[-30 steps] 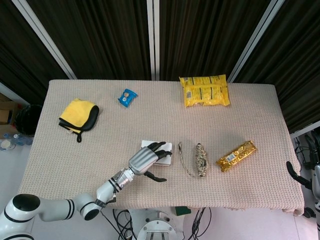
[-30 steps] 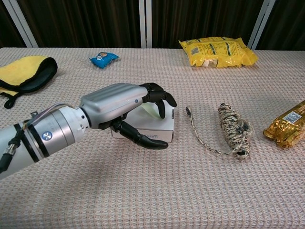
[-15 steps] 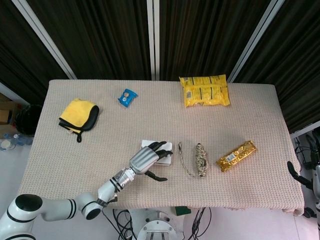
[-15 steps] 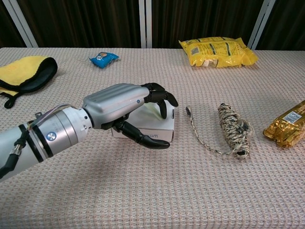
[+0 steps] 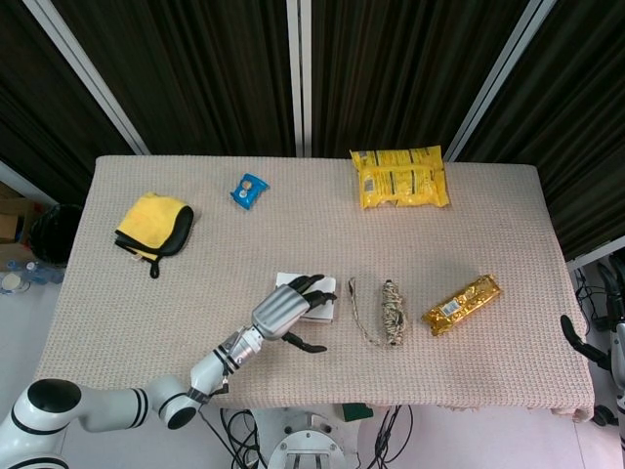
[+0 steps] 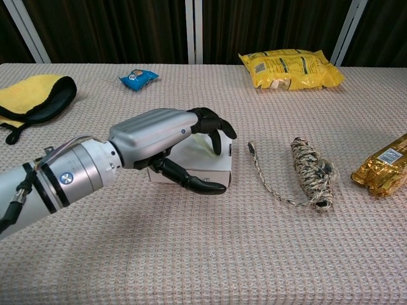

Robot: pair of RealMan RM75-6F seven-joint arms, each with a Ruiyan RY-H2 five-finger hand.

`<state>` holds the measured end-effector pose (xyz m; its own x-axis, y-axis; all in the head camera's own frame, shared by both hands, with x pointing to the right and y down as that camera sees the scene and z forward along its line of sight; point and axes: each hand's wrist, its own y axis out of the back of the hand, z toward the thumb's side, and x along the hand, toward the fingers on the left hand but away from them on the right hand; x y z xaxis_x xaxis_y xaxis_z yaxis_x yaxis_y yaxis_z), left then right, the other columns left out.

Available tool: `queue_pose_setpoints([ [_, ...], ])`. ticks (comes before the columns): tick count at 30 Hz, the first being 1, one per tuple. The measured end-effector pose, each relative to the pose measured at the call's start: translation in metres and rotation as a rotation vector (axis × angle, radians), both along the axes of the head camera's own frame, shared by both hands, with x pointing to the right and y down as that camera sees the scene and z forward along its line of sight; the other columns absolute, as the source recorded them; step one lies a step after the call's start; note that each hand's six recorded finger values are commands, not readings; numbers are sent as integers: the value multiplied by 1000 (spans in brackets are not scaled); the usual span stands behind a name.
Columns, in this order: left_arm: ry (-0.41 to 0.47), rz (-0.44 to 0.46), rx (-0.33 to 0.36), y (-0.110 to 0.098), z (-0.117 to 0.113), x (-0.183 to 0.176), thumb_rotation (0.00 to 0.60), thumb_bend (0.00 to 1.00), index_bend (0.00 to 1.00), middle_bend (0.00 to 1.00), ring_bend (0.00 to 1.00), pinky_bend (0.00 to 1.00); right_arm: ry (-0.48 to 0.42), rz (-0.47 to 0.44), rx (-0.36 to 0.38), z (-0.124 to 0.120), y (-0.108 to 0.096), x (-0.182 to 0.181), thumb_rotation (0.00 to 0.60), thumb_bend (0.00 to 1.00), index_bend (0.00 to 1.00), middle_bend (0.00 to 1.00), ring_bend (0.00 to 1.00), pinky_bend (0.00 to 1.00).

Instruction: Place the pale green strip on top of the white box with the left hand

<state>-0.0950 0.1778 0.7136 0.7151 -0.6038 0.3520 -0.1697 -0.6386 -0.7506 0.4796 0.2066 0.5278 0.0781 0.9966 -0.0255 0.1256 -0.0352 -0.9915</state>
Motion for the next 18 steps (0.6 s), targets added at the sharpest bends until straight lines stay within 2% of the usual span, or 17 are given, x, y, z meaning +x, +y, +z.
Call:
queue_pose_setpoints([
  [18,-15,7,-21,2,7,1,222,0,202,333,57,173,4,3,-7,2,1,0,548,296,0,0,0,0],
])
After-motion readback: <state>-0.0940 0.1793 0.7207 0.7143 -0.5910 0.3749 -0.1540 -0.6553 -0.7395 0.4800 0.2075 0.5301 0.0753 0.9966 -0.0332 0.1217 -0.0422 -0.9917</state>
